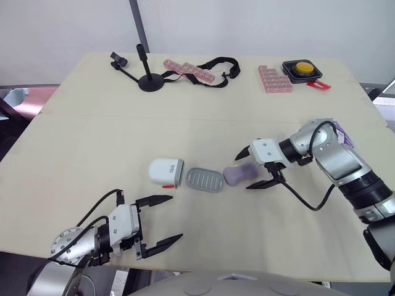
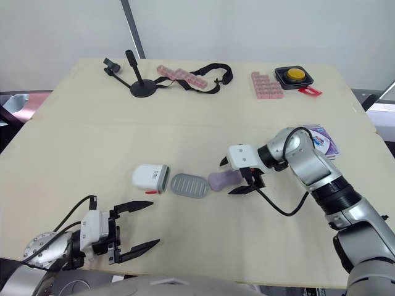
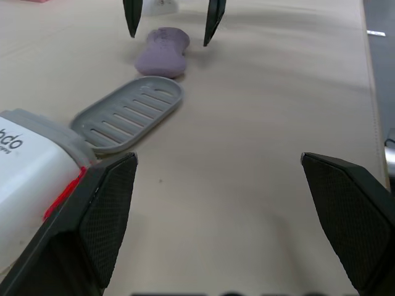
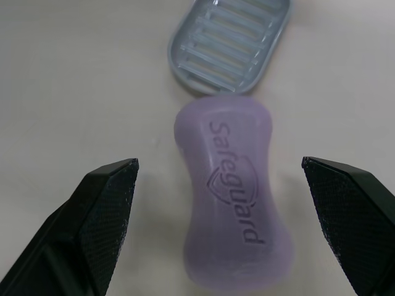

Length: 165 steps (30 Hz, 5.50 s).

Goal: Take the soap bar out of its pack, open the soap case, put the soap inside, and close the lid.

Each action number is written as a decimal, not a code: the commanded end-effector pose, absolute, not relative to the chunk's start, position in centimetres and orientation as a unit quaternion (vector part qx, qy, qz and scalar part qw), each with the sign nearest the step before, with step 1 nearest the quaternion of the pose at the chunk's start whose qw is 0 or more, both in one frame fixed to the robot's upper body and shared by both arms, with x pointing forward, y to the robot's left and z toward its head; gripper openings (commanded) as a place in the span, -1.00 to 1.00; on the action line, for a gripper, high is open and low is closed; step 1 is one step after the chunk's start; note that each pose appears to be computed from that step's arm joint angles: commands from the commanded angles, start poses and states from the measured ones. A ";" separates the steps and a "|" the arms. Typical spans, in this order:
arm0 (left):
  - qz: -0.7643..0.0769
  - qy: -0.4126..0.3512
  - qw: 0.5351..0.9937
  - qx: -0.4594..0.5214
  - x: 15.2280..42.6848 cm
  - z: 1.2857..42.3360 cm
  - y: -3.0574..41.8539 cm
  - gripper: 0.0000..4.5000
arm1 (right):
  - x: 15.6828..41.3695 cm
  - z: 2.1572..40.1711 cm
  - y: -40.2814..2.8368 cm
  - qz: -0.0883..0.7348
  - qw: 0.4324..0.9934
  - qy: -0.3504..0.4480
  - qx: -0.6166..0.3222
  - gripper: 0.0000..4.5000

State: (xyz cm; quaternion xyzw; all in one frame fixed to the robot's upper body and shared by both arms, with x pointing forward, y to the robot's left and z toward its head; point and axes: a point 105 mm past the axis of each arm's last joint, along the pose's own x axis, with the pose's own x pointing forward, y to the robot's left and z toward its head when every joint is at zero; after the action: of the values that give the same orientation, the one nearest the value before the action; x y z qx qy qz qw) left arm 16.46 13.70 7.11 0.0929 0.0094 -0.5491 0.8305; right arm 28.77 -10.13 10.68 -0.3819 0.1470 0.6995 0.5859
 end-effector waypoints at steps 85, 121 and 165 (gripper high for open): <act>-0.478 -0.010 0.874 0.088 17.7 7.5 15.5 1.00 | 26.2 12.5 0.6 0.633 0.698 0.201 -0.269 0.70; -0.479 -0.025 0.872 0.101 19.7 8.7 16.1 1.00 | 22.9 10.4 -13.4 0.668 0.735 -0.061 -0.097 0.99; -0.676 0.116 0.672 0.280 28.8 10.4 17.8 1.00 | 23.0 9.4 -14.2 0.675 0.730 -0.021 -0.107 0.99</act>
State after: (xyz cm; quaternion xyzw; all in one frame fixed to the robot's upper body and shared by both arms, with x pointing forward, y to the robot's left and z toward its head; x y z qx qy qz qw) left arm 28.64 17.83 10.48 0.2691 0.1151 -0.6714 0.6808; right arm 23.05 -13.99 8.34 -0.0971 -0.0025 0.6782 0.7284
